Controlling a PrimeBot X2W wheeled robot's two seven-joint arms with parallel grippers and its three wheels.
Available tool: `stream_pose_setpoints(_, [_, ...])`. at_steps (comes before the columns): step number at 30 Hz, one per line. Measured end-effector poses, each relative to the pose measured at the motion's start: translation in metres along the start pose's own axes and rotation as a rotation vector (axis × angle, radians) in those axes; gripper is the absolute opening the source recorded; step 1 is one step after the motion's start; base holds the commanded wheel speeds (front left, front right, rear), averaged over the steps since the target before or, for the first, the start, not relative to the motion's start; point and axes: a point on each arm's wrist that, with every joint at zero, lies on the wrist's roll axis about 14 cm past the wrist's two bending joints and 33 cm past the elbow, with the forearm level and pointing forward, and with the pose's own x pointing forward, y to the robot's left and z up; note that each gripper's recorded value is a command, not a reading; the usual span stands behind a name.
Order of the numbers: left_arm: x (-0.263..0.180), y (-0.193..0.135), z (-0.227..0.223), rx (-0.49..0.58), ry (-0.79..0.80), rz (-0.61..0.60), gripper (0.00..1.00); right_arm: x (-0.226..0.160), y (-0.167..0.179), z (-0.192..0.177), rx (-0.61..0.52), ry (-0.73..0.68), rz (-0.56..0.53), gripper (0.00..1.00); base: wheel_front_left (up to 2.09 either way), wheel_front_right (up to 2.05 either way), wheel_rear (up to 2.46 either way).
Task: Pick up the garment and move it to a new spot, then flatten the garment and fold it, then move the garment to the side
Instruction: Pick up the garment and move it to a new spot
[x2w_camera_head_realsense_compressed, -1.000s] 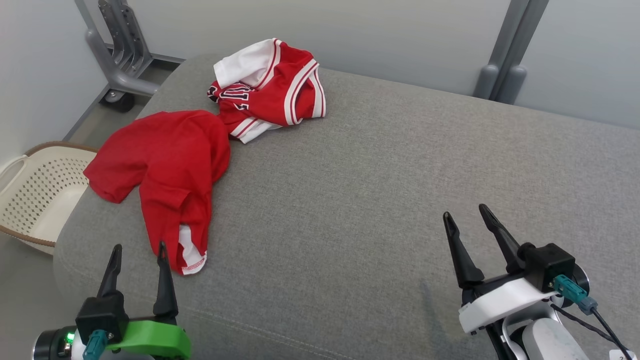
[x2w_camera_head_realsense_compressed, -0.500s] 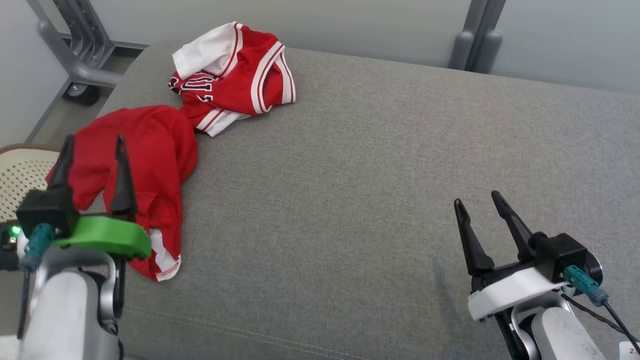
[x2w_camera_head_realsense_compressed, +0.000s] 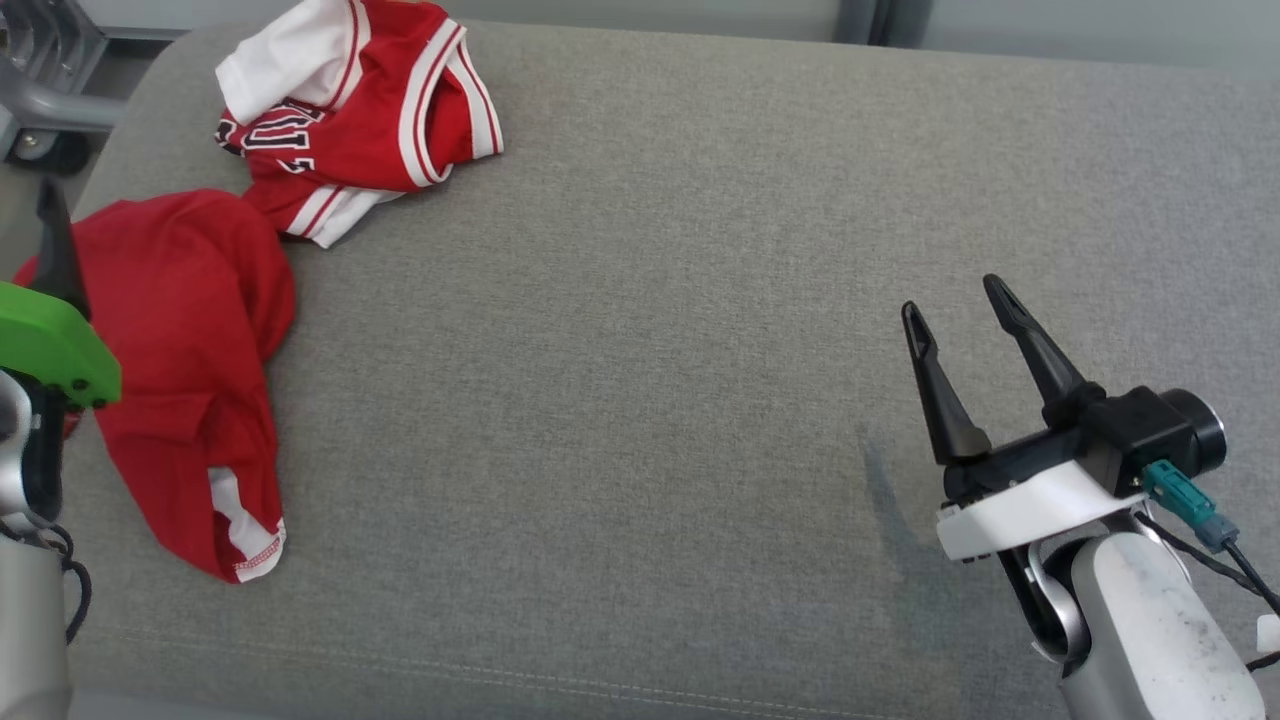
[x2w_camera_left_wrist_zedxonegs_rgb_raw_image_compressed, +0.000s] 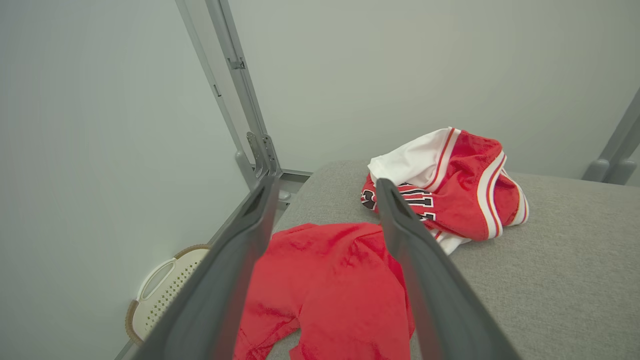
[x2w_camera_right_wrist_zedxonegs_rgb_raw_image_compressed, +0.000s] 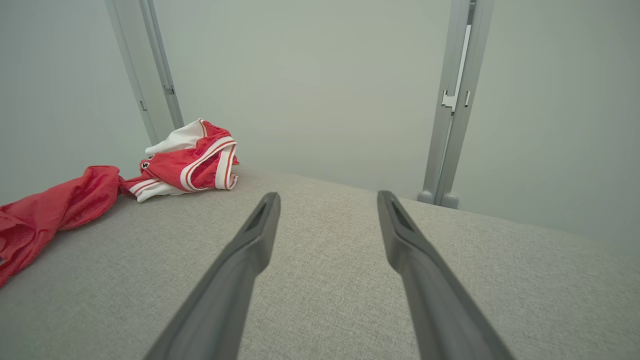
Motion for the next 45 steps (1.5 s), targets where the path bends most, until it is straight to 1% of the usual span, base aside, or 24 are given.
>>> stream_pose_setpoints(2, [0.012,0.0,-0.004,-0.019,0.03,0.005,1.0,0.003,-0.008,0.001,-0.014,-0.007,-0.008,1.0,0.0,0.0,0.0])
stream_pose_setpoints(6, [0.033,-0.001,-0.018,-0.021,0.101,0.011,1.0,0.008,-0.024,-0.002,-0.033,-0.012,-0.03,1.0,0.0,0.0,0.0])
stream_pose_setpoints(11, [0.052,-0.011,-0.056,-0.032,0.231,0.002,1.0,0.012,-0.04,-0.015,-0.035,0.008,-0.057,1.0,0.0,0.0,0.0])
stream_pose_setpoints(17, [0.06,-0.016,-0.112,-0.035,0.378,0.023,1.0,0.014,-0.06,-0.036,-0.045,0.049,-0.085,1.0,0.0,0.0,0.0])
stream_pose_setpoints(18, [0.06,-0.016,-0.112,-0.035,0.378,0.023,1.0,0.014,-0.06,-0.036,-0.045,0.049,-0.085,1.0,0.0,0.0,0.0])
stream_pose_setpoints(24, [0.06,-0.028,-0.158,-0.012,0.499,0.009,1.0,0.016,-0.071,-0.053,-0.045,0.082,-0.097,1.0,0.0,0.0,0.0])
stream_pose_setpoints(29, [0.06,-0.03,-0.176,0.039,0.547,0.013,1.0,0.017,-0.077,-0.059,-0.052,0.095,-0.102,1.0,0.0,0.0,0.0])
stream_pose_setpoints(31, [0.063,-0.028,-0.175,0.046,0.538,0.025,0.42,0.017,-0.077,-0.06,-0.051,0.096,-0.102,1.0,0.0,0.0,0.0])
stream_pose_setpoints(32, [0.065,-0.027,-0.173,0.05,0.528,0.028,0.16,0.017,-0.077,-0.06,-0.051,0.096,-0.102,1.0,0.0,0.0,0.0])
stream_pose_setpoints(33, [0.067,-0.026,-0.17,0.051,0.518,0.035,0.0,0.017,-0.077,-0.06,-0.051,0.096,-0.102,1.0,0.0,0.0,0.0])
stream_pose_setpoints(40, [0.072,-0.025,-0.149,0.076,0.427,0.033,0.0,0.021,-0.075,-0.052,-0.046,0.076,-0.105,1.0,0.0,0.0,0.0])
stream_pose_setpoints(42, [0.076,-0.028,-0.135,0.088,0.375,0.021,0.0,0.022,-0.073,-0.048,-0.044,0.069,-0.106,1.0,0.0,0.0,0.0])
stream_pose_setpoints(45, [0.087,-0.045,-0.098,0.095,0.252,-0.042,0.0,0.022,-0.072,-0.04,-0.045,0.053,-0.109,1.0,0.0,0.0,0.0])
